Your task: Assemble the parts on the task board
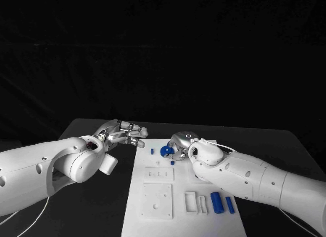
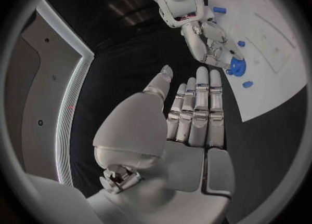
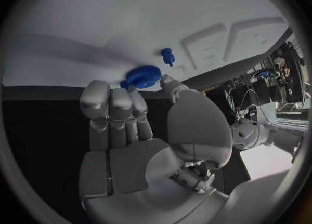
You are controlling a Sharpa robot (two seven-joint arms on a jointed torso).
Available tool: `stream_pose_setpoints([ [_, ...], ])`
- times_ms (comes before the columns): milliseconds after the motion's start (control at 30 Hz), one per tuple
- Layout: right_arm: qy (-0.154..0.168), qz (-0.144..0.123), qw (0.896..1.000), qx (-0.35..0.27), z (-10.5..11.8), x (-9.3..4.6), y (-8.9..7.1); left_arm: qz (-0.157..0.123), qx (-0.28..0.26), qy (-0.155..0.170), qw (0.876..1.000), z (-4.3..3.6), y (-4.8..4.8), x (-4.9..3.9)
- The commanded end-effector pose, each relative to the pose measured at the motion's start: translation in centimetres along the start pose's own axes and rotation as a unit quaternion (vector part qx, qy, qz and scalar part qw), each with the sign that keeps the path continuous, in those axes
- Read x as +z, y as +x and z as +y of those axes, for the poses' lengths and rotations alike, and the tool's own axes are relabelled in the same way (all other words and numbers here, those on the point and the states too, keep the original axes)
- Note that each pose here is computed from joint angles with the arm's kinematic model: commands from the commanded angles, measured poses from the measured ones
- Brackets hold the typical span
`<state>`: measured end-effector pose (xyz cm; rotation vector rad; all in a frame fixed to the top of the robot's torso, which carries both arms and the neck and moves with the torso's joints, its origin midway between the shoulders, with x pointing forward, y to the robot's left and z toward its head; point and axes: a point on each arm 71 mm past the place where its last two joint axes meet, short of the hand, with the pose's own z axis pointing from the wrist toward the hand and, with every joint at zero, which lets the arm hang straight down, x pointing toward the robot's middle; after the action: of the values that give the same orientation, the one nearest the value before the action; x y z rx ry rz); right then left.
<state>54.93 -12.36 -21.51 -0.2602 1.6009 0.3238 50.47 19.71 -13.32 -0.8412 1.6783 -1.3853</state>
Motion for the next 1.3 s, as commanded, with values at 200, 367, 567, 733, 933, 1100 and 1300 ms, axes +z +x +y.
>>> stream_pose_setpoints([
  [200, 0.01, -0.032, 0.999, 0.015, -0.9, -0.7, -0.3, 0.006, 0.001, 0.002, 1.0, -0.07, -0.03, 0.01],
  [367, 0.012, -0.062, 0.997, 0.034, -1.6, -1.2, -1.4, 0.002, 0.002, 0.001, 1.0, -0.02, -0.31, -0.03],
  [567, 0.022, -0.093, 0.993, 0.067, -3.1, -1.8, -4.4, -0.001, 0.002, 0.001, 1.0, 0.04, -0.61, -0.09],
  [733, 0.036, -0.101, 0.988, 0.107, -5.6, -2.6, -6.8, -0.005, 0.003, 0.001, 1.0, 0.09, -0.85, -0.1],
  [933, 0.039, -0.072, 0.984, 0.156, -9.6, -3.8, -7.9, -0.004, 0.003, 0.0, 1.0, 0.15, -0.88, -0.1],
  [1100, 0.035, -0.051, 0.982, 0.181, -13.1, -4.7, -7.7, 0.001, 0.004, 0.001, 1.0, 0.2, -1.01, -0.16],
  [1300, 0.038, -0.036, 0.979, 0.199, -17.0, -5.9, -6.9, 0.008, 0.008, 0.004, 1.0, 0.28, -1.14, -0.2],
])
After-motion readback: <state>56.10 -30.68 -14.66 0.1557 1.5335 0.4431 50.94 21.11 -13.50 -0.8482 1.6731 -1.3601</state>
